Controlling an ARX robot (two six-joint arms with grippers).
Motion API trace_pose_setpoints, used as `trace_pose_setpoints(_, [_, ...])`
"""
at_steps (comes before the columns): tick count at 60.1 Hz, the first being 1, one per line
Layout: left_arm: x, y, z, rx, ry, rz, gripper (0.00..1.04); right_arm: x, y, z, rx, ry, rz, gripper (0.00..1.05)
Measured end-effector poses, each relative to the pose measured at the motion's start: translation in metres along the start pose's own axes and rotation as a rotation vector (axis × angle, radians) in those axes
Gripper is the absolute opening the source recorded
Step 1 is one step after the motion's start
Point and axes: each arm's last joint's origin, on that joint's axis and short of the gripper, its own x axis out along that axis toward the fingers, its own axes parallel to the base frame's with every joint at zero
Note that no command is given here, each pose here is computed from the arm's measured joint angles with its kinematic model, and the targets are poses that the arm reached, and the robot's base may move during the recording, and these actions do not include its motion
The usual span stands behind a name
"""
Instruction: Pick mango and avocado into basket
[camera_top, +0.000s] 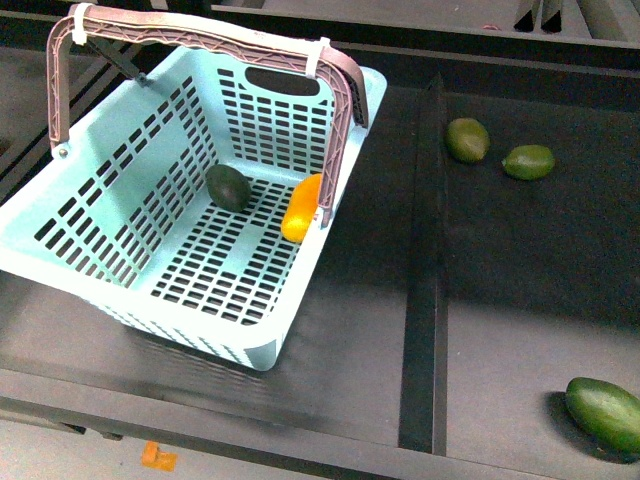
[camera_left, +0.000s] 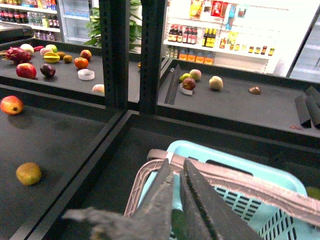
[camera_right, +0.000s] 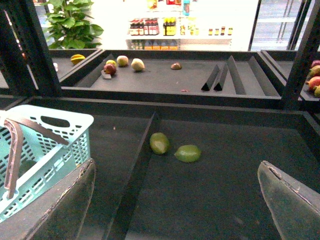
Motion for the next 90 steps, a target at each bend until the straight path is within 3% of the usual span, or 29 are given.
trace_pose_setpoints(2, [-0.007, 0.003, -0.002, 0.010, 0.002, -0.002, 0.02, 0.000, 0.000, 0.000, 0.000, 0.000, 0.000, 0.96])
trace_pose_setpoints(34, [-0.079, 0.039, -0.021, 0.037, 0.003, 0.008, 0.02, 0.000, 0.000, 0.000, 0.000, 0.000, 0.000, 0.96])
trace_pose_setpoints(90, [-0.133, 0.039, -0.013, 0.038, -0.030, 0.003, 0.02, 0.000, 0.000, 0.000, 0.000, 0.000, 0.000, 0.96])
